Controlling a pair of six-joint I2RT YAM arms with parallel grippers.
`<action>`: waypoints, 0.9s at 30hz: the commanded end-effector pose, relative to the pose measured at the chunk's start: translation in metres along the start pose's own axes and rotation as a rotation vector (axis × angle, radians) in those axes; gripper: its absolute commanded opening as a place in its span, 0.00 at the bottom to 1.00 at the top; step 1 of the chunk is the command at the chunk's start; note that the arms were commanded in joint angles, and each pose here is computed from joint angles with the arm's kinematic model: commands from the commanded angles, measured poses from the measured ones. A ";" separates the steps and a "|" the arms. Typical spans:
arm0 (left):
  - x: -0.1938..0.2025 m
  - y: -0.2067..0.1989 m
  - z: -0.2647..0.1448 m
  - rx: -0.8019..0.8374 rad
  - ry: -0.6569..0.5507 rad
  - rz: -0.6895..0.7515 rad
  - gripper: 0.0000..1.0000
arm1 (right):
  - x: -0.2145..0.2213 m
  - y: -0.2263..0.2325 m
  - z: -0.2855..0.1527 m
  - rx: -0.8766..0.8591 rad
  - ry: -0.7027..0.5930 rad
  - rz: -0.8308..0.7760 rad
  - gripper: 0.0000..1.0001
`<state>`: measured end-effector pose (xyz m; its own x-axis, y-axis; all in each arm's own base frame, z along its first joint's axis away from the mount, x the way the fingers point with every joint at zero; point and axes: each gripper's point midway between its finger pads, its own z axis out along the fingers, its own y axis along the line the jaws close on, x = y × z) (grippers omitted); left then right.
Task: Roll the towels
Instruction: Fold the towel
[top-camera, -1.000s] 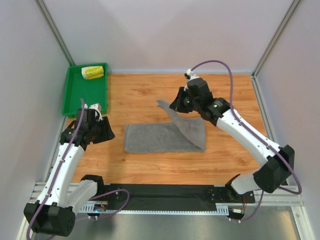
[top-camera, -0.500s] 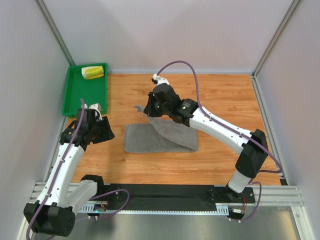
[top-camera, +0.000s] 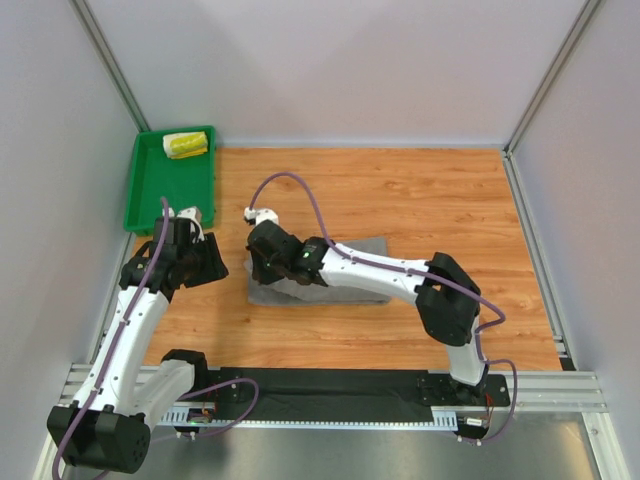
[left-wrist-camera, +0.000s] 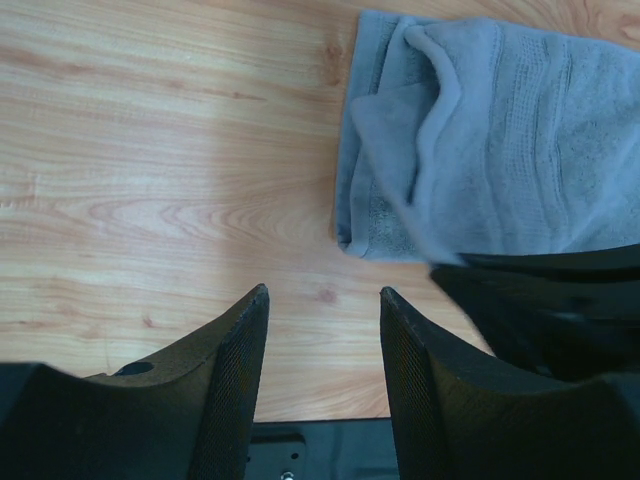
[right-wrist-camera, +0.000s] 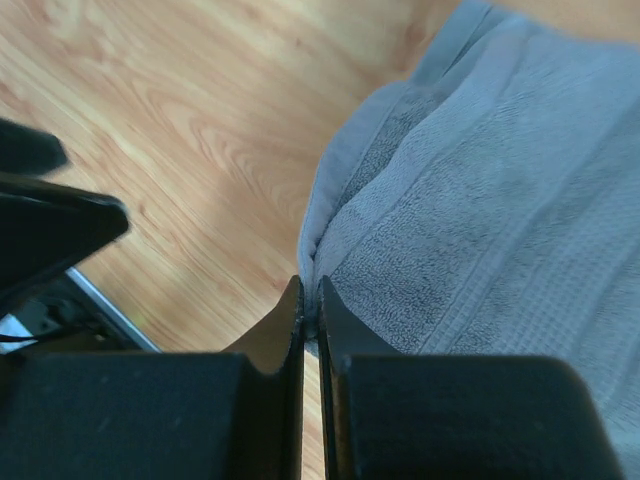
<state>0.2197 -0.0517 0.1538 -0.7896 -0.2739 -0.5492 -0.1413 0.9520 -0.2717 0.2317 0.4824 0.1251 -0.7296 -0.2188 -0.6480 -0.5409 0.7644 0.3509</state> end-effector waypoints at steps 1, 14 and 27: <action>-0.006 -0.001 -0.003 -0.002 -0.029 0.003 0.55 | 0.003 0.032 0.012 -0.071 -0.030 -0.047 0.01; -0.001 -0.004 0.003 0.003 0.016 0.020 0.54 | -0.022 0.047 -0.042 -0.124 -0.088 -0.079 0.61; 0.036 -0.051 0.068 -0.014 0.226 0.102 0.53 | 0.059 -0.181 -0.106 0.287 0.010 0.270 0.41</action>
<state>0.2176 -0.1017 0.0958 -0.9293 -0.1126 -0.3516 -0.0498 0.9819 -0.1828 0.2506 0.3136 0.1564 -0.7497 -0.0028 -0.6618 -0.3351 0.8639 0.3760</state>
